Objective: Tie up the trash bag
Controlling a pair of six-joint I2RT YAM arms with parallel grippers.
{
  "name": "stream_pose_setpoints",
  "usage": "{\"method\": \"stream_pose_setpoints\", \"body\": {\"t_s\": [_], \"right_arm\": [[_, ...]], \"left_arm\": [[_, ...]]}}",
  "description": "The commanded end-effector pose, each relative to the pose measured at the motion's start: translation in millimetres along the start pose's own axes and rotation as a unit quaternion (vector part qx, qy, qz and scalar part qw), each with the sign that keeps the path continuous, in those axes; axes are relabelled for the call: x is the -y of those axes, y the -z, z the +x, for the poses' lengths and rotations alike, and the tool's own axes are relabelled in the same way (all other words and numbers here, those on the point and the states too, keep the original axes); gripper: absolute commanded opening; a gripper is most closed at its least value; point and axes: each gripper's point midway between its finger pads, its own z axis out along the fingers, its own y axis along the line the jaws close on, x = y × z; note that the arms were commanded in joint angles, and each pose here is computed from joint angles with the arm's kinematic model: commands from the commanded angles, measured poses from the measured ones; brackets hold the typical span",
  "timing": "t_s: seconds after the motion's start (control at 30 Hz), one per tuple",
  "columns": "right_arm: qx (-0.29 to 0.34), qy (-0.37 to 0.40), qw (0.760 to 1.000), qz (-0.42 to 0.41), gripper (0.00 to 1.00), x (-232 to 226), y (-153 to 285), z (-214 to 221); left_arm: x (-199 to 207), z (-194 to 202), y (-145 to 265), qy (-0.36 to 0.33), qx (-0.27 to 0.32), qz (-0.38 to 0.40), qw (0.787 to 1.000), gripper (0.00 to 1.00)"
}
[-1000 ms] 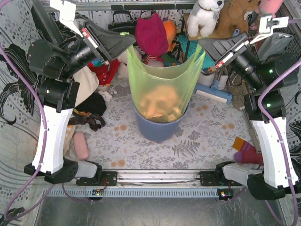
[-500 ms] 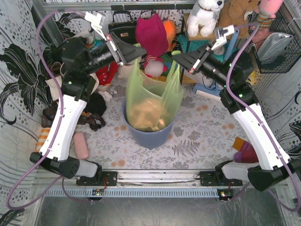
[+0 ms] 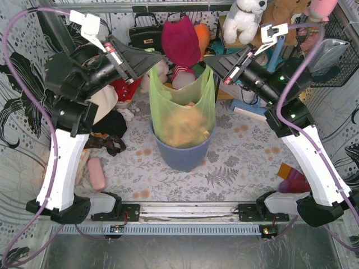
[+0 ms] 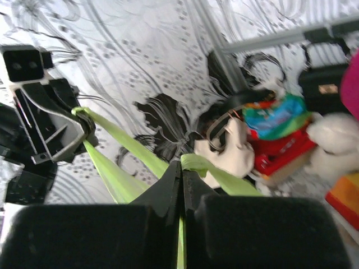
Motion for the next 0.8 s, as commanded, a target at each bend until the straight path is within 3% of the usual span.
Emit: {"method": "stream_pose_setpoints", "body": {"t_s": [0.0, 0.13, 0.17, 0.3, 0.43, 0.77], "right_arm": [[0.003, 0.019, 0.998, 0.060, 0.00, 35, 2, 16], [0.001, 0.028, 0.997, 0.074, 0.00, 42, 5, 18], [0.000, 0.029, 0.997, 0.076, 0.05, 43, 5, 18], [0.001, 0.038, 0.996, 0.082, 0.34, 40, 11, 14], [0.000, 0.049, 0.994, 0.097, 0.47, 39, 17, 7], [-0.032, 0.102, 0.987, 0.120, 0.51, 36, 19, -5]], "left_arm": [[-55, 20, -17, 0.018, -0.010, -0.049, 0.999, 0.16], [-75, 27, -17, 0.023, -0.019, -0.083, 0.996, 0.39], [-76, 26, -15, 0.020, -0.019, -0.091, 0.995, 0.47], [-72, 18, -6, -0.003, -0.019, -0.113, 0.993, 0.59], [-62, 12, 9, -0.020, -0.016, -0.136, 0.990, 0.64], [-10, 12, 34, -0.003, -0.013, -0.091, 0.996, 0.67]]}}
